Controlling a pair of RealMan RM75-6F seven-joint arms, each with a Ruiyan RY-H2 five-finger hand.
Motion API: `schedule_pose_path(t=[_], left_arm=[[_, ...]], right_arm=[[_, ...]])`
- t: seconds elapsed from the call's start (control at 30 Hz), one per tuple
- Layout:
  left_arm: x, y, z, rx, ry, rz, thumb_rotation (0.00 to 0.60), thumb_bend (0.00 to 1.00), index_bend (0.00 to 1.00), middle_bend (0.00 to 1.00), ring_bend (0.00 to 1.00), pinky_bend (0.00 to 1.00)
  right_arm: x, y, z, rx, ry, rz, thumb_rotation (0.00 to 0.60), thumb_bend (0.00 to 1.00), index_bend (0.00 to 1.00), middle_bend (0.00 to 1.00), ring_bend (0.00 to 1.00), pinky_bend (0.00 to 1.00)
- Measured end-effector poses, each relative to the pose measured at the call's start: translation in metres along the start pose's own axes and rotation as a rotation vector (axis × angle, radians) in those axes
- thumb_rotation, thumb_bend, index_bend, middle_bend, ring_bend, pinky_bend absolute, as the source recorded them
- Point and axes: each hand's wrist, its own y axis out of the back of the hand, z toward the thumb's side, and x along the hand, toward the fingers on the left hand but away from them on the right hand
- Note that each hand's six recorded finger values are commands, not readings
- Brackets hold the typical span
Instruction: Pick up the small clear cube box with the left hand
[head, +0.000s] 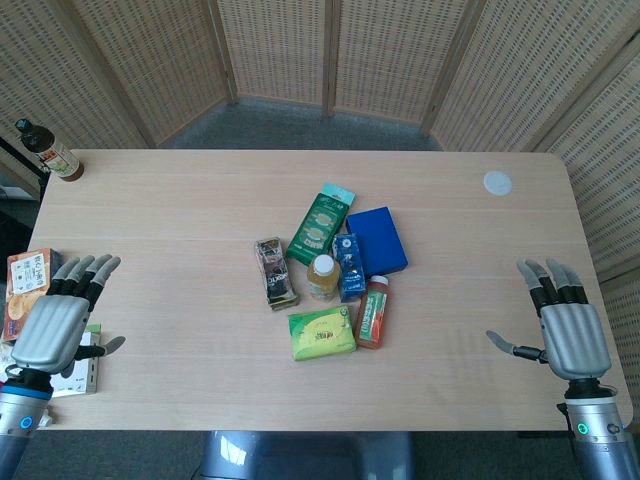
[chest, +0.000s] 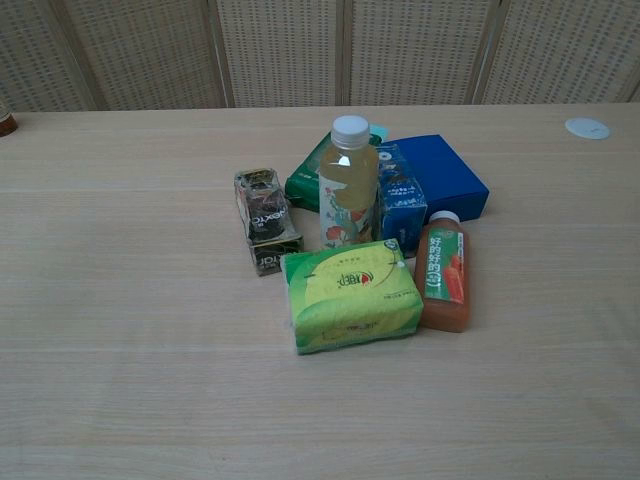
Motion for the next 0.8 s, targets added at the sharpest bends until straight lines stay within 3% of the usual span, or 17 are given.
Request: schedule_pose_path(t=[0.43, 0.8], left_arm=[[0.012, -0.003, 0.001, 0.018, -0.024, -0.041, 0.600, 0.00, 0.00, 0.00, 0.00, 0.00], [0.060, -0.019, 0.017, 0.144, -0.182, -0.095, 0.600, 0.00, 0.00, 0.00, 0.00, 0.00]], right_arm=[[0.010, 0.006, -0.005, -0.025, -0.021, -0.014, 0.274, 0.17, 0.07, 0.09, 0.00, 0.00], [0.012, 0.015, -0.003, -0.005, -0.023, -0.026, 0.270, 0.17, 0.07, 0.09, 0.00, 0.00]])
